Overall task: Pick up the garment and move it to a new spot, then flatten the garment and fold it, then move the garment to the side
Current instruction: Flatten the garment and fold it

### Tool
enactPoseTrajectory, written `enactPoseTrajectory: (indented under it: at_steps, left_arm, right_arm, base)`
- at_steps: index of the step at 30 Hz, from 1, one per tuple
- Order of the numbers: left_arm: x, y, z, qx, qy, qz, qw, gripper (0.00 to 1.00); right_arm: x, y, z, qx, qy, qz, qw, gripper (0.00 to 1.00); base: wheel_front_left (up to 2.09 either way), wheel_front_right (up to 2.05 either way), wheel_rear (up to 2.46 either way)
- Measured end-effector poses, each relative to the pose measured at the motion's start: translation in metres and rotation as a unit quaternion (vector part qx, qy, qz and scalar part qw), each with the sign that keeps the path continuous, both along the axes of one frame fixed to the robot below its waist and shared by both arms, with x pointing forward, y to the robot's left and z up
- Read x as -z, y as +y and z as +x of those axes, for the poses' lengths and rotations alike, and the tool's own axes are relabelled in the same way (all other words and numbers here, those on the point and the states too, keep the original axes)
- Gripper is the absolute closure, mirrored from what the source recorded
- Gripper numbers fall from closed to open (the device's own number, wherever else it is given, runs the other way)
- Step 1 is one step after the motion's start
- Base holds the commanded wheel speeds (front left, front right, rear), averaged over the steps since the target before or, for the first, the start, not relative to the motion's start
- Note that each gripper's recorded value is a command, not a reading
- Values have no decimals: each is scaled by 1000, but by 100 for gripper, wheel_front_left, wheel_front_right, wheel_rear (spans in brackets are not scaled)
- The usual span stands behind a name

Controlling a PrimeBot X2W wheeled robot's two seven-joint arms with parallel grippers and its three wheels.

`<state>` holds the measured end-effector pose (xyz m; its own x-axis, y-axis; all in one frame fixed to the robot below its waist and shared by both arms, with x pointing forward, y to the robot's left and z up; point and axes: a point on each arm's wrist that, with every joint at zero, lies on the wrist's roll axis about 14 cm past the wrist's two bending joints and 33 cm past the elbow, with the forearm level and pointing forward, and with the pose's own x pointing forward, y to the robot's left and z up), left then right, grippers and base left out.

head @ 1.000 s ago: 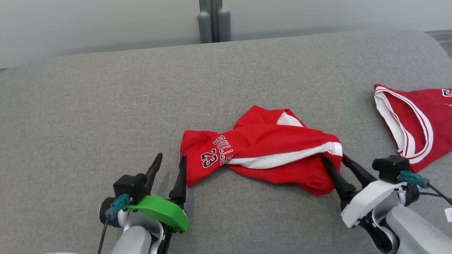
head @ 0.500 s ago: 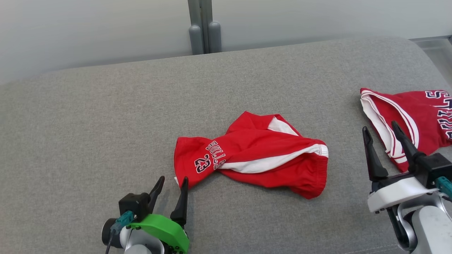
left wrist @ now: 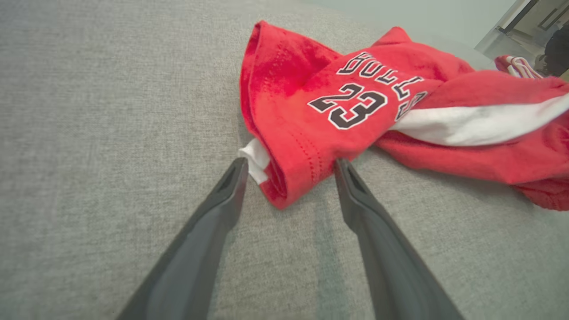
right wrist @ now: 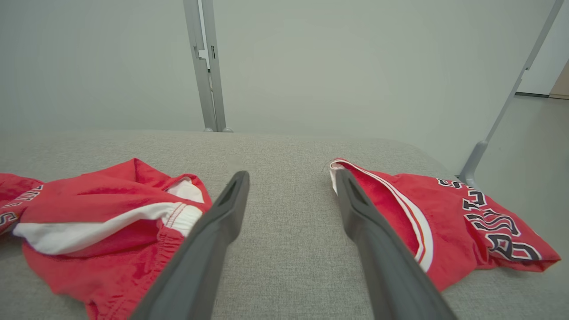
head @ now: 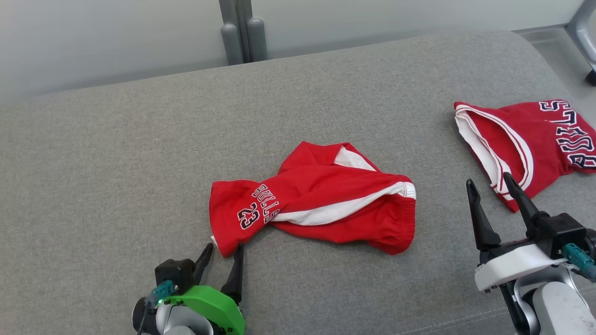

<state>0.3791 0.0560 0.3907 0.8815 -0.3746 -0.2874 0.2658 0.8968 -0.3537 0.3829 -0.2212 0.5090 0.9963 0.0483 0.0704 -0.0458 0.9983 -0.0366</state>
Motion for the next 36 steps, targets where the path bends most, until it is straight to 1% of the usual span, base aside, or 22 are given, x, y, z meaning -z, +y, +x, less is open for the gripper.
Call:
enactPoseTrajectory:
  at_steps: [3, 4, 5, 6, 7, 8, 11, 15, 20, 26, 30, 31, 35, 36]
  left_arm:
    - [3, -2, 1, 4, 5, -1, 1000, 0]
    - [3, -3, 2, 4, 6, -4, 1000, 3]
    - [3, -4, 4, 3, 8, -10, 1000, 24]
    - [1, -5, 5, 4, 6, -15, 1000, 54]
    - [-2, -7, 7, 5, 1, -17, 1000, 71]
    - [-4, -8, 9, 6, -3, -20, 1000, 100]
    - [-14, -13, 13, 11, -17, -34, 999, 100]
    - [-42, -15, 24, 11, -62, -52, 997, 100]
    - [-85, -21, 31, 20, -128, -72, 989, 100]
    - [-127, -12, 35, 10, -194, -79, 978, 100]
    - [-124, 13, 39, -26, -191, -68, 979, 100]
    - [-118, 16, 41, -28, -184, -57, 981, 100]
    - [-79, 34, 53, -52, -128, -17, 990, 100]
    - [-75, 40, 59, -61, -123, -13, 990, 100]
  right_arm:
    - [1, -2, 1, 2, 2, 2, 1000, 0]
    - [2, -2, 1, 3, 2, 3, 1000, 0]
    - [2, -2, 2, 3, 3, 5, 1000, 0]
    - [2, -2, 2, 3, 3, 6, 1000, 0]
    - [2, -1, 3, 2, 3, 7, 1000, 0]
    - [2, -1, 4, 2, 3, 9, 1000, 0]
    - [4, 1, 7, -1, 4, 14, 1000, 0]
    - [7, 3, 11, -3, 9, 21, 1000, 0]
    - [14, 10, 17, -10, 17, 32, 999, 0]
    - [21, 33, 26, -33, 26, 57, 998, 0]
    - [24, 50, 32, -52, 29, 66, 996, 0]
    - [25, 55, 34, -57, 31, 69, 996, 0]
    - [27, 72, 43, -79, 32, 74, 994, 0]
    - [27, 75, 46, -83, 32, 74, 993, 0]
  base:
    - [0, 0, 0]
    - [0, 0, 0]
    - [0, 0, 0]
    - [0, 0, 0]
    - [0, 0, 0]
    - [0, 0, 0]
    - [0, 0, 0]
    - [0, 0, 0]
    - [0, 0, 0]
    - [0, 0, 0]
    - [0, 0, 0]
    - [0, 0, 0]
    - [0, 0, 0]
    - [0, 0, 0]
